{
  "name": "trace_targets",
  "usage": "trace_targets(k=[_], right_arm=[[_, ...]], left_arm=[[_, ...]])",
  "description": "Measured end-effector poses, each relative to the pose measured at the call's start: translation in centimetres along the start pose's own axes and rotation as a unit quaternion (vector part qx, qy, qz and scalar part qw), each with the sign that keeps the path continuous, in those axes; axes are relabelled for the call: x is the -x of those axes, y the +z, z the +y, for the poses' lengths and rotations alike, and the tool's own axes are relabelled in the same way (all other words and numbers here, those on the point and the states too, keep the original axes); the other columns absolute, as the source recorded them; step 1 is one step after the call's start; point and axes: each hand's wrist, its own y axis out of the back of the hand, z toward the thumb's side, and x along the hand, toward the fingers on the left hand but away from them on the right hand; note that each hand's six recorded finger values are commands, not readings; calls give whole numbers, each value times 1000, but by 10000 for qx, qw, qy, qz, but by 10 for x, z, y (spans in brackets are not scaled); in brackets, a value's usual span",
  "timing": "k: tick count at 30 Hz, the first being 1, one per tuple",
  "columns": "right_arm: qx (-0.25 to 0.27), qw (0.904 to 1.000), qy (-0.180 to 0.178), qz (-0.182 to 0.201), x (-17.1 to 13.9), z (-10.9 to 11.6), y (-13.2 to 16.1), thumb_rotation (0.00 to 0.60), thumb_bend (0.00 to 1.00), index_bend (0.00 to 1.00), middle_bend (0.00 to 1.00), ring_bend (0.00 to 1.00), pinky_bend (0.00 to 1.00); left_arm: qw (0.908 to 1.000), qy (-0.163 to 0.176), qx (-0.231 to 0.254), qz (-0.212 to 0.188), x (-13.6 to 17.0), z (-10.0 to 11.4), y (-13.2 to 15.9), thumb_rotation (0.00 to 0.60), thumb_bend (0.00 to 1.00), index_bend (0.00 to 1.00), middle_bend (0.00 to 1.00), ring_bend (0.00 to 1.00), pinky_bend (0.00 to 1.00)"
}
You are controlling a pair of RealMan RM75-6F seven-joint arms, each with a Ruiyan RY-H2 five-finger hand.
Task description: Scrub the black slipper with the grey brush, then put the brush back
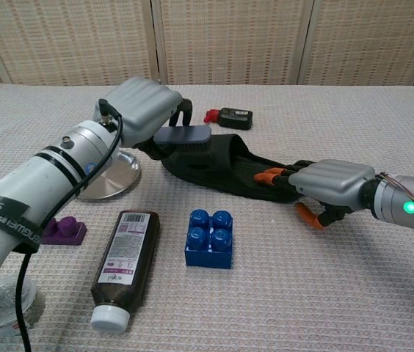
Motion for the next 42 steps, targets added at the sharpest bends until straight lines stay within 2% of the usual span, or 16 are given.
trace_targets(k=[9, 19, 24, 37, 42], right_arm=[[43, 10000, 28, -27, -1, 1, -6, 600, 736, 0, 0, 0, 0], [190, 9998, 50, 28, -1, 1, -8, 600, 743, 0, 0, 0, 0], [196, 9998, 67, 51, -2, 0, -9, 600, 744, 0, 0, 0, 0], [176, 9998, 61, 37, -4, 1, -12, 600, 744, 0, 0, 0, 0], [184, 9998, 67, 39, -4, 0, -13, 600, 744, 0, 0, 0, 0]], left_arm=[[9999, 130, 25, -108, -11, -11, 12, 600, 379, 419, 441, 954, 1000], [9984, 32, 530, -215, -12, -23, 19, 600, 378, 393, 411, 934, 1000], [9975, 6, 633, -319, -9, -29, 22, 600, 378, 378, 395, 931, 1000], [9993, 177, 26, -332, -13, -38, 6, 600, 379, 381, 402, 931, 1000], [9990, 263, 38, -349, -14, -36, 7, 600, 379, 381, 400, 931, 1000]])
